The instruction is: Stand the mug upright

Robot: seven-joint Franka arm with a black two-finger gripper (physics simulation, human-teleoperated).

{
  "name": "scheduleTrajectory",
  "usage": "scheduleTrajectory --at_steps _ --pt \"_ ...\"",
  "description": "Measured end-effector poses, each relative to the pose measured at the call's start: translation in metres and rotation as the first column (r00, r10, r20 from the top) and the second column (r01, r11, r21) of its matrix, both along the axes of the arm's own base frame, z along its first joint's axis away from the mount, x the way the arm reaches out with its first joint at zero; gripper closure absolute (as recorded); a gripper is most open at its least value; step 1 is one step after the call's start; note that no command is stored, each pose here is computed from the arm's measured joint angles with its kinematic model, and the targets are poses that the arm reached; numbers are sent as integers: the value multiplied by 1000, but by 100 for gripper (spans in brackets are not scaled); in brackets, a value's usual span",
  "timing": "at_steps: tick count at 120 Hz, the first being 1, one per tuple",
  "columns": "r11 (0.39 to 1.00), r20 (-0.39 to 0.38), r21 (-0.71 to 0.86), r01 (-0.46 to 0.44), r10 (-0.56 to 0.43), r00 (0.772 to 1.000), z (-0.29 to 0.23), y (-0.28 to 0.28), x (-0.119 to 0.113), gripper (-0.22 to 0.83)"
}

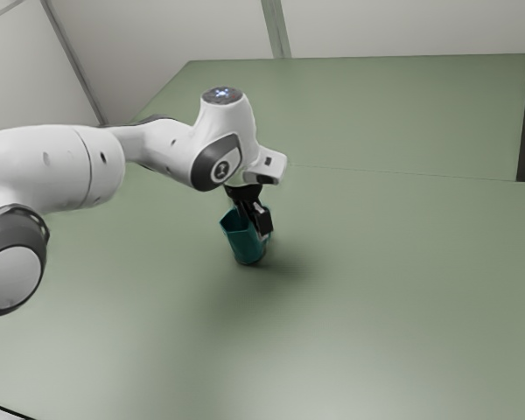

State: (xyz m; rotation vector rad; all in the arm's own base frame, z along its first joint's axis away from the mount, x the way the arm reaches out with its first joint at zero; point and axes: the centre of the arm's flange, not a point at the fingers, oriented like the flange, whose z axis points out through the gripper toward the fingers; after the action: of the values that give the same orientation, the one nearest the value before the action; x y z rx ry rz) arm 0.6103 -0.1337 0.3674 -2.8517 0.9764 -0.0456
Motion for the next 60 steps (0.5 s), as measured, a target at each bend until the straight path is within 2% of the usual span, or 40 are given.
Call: scheduleTrajectory --at_steps 34,46,60 --pt "998 134 -58 -28 36 990 128 14 0 2" --pt "996 145 -62 -70 78 986 171 27 2 1" --pt "988 105 -66 -142 149 983 198 53 -5 1"
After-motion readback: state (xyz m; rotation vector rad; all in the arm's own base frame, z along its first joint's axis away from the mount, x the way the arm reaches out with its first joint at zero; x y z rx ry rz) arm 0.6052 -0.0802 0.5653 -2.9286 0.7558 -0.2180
